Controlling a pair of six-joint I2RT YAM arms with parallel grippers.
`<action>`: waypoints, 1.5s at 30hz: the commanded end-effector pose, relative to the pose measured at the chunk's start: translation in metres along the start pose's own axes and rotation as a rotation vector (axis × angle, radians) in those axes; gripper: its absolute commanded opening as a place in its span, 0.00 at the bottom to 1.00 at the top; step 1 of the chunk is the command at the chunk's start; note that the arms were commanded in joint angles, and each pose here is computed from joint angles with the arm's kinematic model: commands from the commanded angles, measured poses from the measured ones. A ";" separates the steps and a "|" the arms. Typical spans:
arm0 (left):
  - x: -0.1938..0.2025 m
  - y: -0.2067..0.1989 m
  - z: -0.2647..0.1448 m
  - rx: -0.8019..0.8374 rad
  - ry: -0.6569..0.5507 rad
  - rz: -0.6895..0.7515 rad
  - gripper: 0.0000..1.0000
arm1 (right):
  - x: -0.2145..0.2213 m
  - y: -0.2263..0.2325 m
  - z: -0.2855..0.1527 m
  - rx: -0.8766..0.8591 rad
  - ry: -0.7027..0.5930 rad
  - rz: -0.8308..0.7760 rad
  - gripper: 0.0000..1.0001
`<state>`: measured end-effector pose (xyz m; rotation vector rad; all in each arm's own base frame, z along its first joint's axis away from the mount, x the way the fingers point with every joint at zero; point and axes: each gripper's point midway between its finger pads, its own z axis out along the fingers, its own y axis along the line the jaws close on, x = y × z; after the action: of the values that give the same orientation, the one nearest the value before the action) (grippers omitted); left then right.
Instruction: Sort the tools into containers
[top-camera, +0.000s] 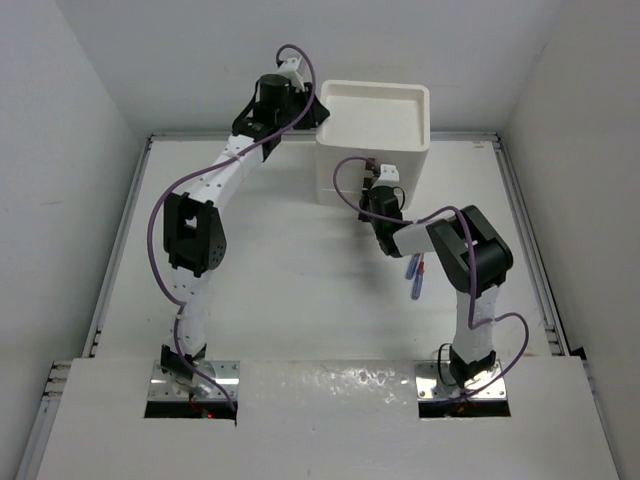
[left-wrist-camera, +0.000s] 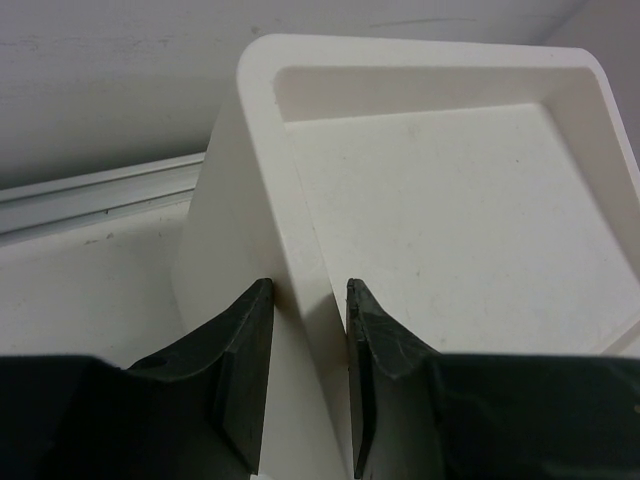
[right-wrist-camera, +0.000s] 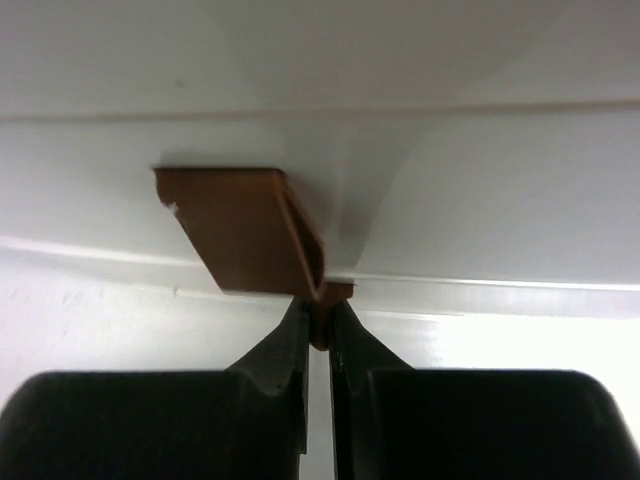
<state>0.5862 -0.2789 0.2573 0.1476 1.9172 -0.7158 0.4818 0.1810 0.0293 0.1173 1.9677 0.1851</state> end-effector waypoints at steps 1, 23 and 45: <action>0.128 0.001 -0.003 0.020 0.408 -0.075 0.00 | -0.024 0.021 -0.030 -0.161 -0.082 -0.009 0.00; 0.113 0.002 -0.001 -0.020 0.362 -0.066 0.00 | 0.069 0.042 -0.176 -0.435 0.125 -0.287 0.00; 0.111 0.005 0.000 -0.037 0.347 -0.047 0.00 | 0.052 -0.133 -0.231 0.258 0.459 0.099 0.29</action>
<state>0.5731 -0.2953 0.2567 0.1955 1.9500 -0.7580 0.2809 0.0305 0.0799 0.3370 2.3052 -0.0629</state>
